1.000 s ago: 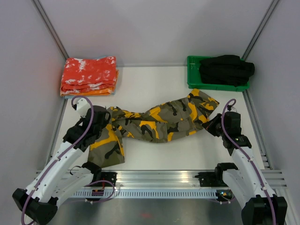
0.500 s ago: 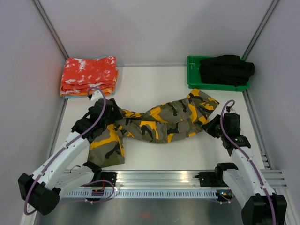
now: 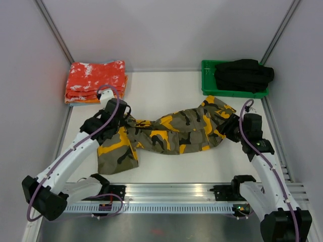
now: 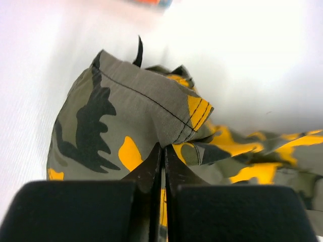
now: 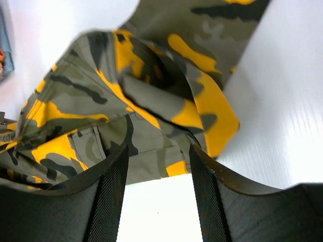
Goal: Fold and stack the trousers
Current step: Flatten the trousers out
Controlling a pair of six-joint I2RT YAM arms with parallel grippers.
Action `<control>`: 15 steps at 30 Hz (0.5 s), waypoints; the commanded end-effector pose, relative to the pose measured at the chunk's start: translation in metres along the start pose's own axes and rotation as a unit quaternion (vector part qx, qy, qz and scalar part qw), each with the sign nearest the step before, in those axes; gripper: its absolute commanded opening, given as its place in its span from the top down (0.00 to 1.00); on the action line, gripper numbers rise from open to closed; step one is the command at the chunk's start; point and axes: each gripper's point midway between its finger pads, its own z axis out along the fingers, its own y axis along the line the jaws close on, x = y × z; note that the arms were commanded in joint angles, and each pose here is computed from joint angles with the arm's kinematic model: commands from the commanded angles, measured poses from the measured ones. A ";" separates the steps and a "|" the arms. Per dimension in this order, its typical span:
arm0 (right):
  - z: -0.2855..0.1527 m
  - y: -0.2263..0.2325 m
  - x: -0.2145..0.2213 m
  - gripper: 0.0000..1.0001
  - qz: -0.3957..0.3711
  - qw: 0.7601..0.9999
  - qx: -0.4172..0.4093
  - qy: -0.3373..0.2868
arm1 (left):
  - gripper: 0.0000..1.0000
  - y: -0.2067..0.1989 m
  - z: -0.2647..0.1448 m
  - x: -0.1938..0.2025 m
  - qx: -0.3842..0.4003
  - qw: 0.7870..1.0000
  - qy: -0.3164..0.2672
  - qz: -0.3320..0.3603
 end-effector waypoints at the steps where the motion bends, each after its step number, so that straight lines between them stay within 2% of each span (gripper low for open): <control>1: -0.007 0.012 -0.019 0.41 -0.028 1.000 -0.005 -0.009 | 0.98 -0.010 -0.041 -0.066 0.047 0.995 -0.086 -0.032; 4: -0.009 0.026 -0.023 0.40 -0.037 0.999 -0.030 0.001 | 0.98 -0.034 -0.064 -0.085 0.121 0.989 -0.090 -0.016; 5: -0.010 0.031 -0.024 0.38 -0.046 0.998 -0.043 0.004 | 0.96 -0.055 -0.080 -0.094 0.175 0.980 -0.088 -0.015; 6: -0.011 0.036 -0.031 0.32 -0.051 0.998 -0.048 -0.001 | 0.94 -0.068 -0.087 -0.096 0.203 0.975 -0.085 -0.007; 7: -0.013 0.039 -0.035 0.27 -0.057 0.997 -0.050 -0.003 | 0.91 -0.083 -0.096 -0.095 0.240 0.968 -0.078 0.010; 8: -0.017 0.045 -0.043 0.22 -0.068 0.996 -0.056 -0.012 | 0.81 -0.100 -0.113 -0.099 0.269 0.959 -0.083 0.017; 9: -0.017 0.047 -0.046 0.20 -0.072 0.996 -0.056 -0.011 | 0.74 -0.112 -0.111 -0.092 0.272 0.959 -0.071 0.033; 10: -0.019 0.050 -0.047 0.19 -0.075 0.995 -0.059 -0.009 | 0.73 -0.123 -0.117 -0.087 0.277 0.957 -0.069 0.046; 12: -0.022 0.059 -0.056 0.19 -0.082 0.994 -0.069 -0.013 | 0.74 -0.134 -0.116 -0.085 0.272 0.959 -0.064 0.042; 15: -0.031 0.076 -0.061 0.19 -0.092 0.990 -0.107 -0.015 | 0.85 -0.151 -0.107 -0.065 0.271 0.961 -0.042 0.039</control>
